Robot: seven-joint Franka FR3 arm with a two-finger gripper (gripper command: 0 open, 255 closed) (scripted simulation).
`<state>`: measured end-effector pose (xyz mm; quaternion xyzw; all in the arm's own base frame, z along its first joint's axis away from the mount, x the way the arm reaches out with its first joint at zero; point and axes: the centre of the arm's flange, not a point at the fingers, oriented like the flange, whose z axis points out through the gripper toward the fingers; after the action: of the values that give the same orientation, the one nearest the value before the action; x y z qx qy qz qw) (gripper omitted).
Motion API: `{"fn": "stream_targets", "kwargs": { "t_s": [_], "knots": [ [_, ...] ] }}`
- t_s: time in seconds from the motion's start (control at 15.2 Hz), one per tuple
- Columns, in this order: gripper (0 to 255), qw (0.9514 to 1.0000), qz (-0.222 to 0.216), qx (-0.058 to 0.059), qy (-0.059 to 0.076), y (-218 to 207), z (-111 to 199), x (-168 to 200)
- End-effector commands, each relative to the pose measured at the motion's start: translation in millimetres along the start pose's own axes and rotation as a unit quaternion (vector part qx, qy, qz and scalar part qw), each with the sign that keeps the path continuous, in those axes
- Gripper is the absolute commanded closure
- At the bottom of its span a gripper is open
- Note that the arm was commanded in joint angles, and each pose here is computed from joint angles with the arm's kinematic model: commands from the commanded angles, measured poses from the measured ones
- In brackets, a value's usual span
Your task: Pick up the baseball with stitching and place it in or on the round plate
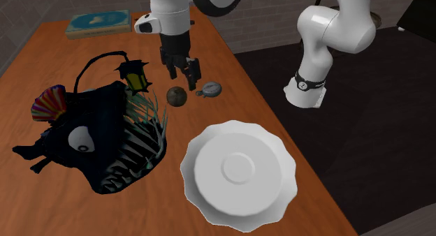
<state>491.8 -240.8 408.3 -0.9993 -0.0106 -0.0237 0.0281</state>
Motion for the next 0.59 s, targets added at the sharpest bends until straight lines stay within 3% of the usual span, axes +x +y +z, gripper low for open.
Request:
{"fn": "stream_targets", "kwargs": {
  "t_s": [0.0, 0.13, 0.53],
  "knots": [
    [0, 0.9997, 0.01, 0.012, 0.019, 29, 8, -9],
    [0, 0.9989, 0.02, 0.023, 0.036, 57, 18, -16],
    [0, 0.9989, 0.02, 0.023, 0.036, 55, 49, -13]
  ]
}}
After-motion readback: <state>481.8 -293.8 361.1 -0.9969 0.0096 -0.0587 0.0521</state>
